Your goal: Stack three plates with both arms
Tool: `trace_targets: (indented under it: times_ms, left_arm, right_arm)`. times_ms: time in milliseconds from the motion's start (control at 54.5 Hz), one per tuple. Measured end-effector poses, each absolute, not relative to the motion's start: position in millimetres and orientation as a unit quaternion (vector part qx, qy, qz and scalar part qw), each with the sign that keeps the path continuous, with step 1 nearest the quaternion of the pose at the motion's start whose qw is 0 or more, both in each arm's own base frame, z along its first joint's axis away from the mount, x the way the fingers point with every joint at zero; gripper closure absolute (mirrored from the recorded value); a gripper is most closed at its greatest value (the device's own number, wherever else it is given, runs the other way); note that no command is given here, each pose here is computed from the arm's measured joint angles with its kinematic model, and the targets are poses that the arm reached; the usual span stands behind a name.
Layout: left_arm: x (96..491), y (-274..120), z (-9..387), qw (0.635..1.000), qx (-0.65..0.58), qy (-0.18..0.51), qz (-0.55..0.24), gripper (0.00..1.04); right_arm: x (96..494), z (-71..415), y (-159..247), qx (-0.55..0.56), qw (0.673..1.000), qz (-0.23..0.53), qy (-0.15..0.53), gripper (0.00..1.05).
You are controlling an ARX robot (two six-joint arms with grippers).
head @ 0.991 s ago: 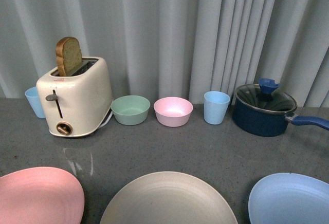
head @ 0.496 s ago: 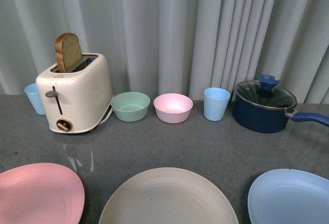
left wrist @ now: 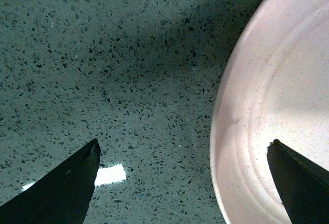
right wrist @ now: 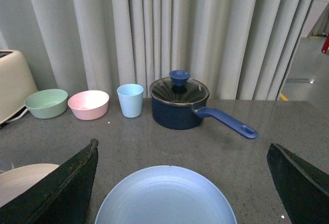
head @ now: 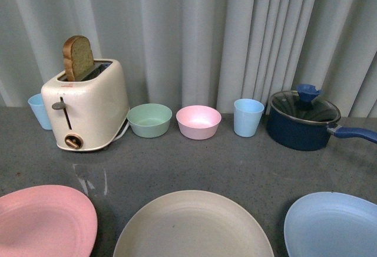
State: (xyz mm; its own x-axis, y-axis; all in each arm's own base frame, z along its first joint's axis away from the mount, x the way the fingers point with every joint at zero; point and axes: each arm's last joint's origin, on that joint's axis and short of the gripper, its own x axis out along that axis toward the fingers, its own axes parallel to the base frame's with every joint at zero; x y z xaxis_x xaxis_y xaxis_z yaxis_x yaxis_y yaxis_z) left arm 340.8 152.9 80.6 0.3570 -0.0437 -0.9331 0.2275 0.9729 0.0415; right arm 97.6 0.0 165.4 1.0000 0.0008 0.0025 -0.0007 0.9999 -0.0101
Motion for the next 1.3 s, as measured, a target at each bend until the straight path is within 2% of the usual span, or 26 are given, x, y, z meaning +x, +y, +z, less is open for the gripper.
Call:
trace_targets:
  times_ms: [551, 734, 1138, 1212, 1303]
  left_arm:
    - [340, 154, 65, 0.807, 0.055, 0.580, -0.092, 0.07]
    - [339, 154, 64, 0.806, 0.056, 0.582, -0.092, 0.31]
    - [339, 149, 62, 0.805, 0.055, 0.583, -0.095, 0.94]
    - [340, 148, 64, 0.806, 0.043, 0.582, -0.098, 1.01]
    - [340, 149, 67, 0.806, 0.035, 0.581, -0.104, 1.01]
  right_arm:
    - [98, 165, 0, -0.005, 1.000, 0.000, -0.001, 0.07]
    - [98, 165, 0, -0.005, 1.000, 0.000, -0.001, 0.07]
    - [98, 165, 0, -0.005, 1.000, 0.000, -0.001, 0.07]
    - [98, 165, 0, -0.005, 1.000, 0.000, -0.001, 0.07]
    - [98, 165, 0, -0.005, 1.000, 0.000, -0.001, 0.07]
